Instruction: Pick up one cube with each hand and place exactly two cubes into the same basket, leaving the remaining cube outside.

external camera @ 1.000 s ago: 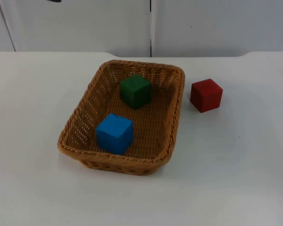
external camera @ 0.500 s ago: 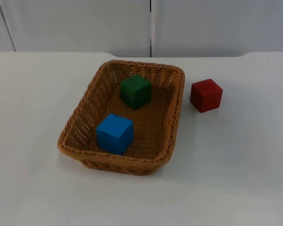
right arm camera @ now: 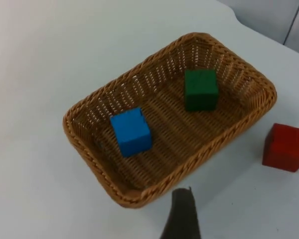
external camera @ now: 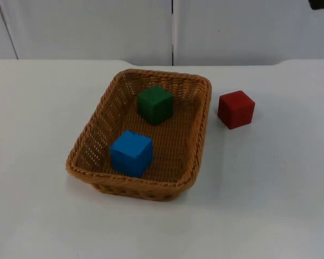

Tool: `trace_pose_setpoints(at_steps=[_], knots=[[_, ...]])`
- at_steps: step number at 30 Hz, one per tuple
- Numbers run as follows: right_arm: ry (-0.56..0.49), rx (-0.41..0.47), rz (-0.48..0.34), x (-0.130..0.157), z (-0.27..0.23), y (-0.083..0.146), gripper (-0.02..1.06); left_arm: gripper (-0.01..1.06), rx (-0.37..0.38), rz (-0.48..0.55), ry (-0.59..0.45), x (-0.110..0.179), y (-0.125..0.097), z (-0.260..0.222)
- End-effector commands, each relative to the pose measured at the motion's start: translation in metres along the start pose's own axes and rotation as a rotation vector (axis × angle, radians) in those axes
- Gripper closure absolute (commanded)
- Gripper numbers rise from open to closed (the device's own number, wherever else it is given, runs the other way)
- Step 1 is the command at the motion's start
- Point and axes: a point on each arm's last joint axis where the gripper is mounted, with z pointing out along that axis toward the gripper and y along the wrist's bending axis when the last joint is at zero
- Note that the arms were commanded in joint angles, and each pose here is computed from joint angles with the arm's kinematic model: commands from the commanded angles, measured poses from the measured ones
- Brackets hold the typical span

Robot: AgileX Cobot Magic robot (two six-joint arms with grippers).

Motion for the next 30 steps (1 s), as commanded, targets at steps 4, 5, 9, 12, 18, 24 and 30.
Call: trace_pose_setpoints(at_steps=[4,5,9,12,18,24,30], knots=[[-0.051,0.003,-0.001,0.018,-0.024,0.006,0.44,0.20,0.022,-0.012,0.004,0.018,-0.005,-0.021],[-0.054,0.004,-0.002,0.023,-0.027,0.007,0.44,0.20,0.023,-0.011,0.003,0.020,-0.005,-0.026],[-0.084,0.007,-0.007,0.039,-0.044,0.012,0.44,0.20,0.026,-0.004,-0.024,0.028,-0.007,-0.044],[-0.108,0.010,-0.010,0.049,-0.054,0.014,0.44,0.20,0.027,0.000,-0.038,0.034,-0.008,-0.054],[-0.162,0.014,-0.013,0.073,-0.073,0.020,0.44,0.20,0.031,0.008,-0.059,0.047,-0.011,-0.073],[-0.205,0.007,-0.021,0.092,-0.093,0.026,0.44,0.20,0.048,-0.001,-0.085,0.065,-0.014,-0.076],[-0.228,-0.013,-0.037,0.104,-0.114,0.033,0.44,0.20,0.054,0.000,-0.116,0.083,-0.017,-0.082]])
